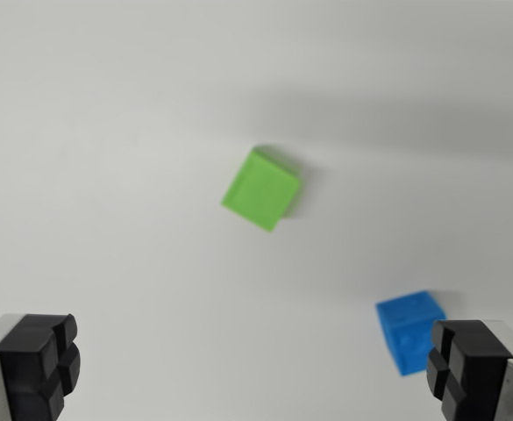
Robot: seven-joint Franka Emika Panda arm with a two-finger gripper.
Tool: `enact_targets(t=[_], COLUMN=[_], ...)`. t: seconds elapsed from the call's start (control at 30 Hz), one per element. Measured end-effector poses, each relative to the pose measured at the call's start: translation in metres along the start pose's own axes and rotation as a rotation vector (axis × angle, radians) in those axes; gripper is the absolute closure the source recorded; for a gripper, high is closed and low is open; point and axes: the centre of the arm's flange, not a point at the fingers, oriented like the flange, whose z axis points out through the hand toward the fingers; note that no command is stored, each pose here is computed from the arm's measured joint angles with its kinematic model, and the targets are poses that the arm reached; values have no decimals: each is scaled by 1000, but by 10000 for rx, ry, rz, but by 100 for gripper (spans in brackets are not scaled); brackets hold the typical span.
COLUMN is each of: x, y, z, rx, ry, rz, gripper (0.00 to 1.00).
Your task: Stack cube
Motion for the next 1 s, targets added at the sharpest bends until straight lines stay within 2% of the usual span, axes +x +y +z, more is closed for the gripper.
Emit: enact_targets(t=[0.57,1.0], x=[0,-1], y=[0,1], z=[2,24], rx=[-10,-103], ry=[-9,-75], rz=[47,584], gripper=[0,0])
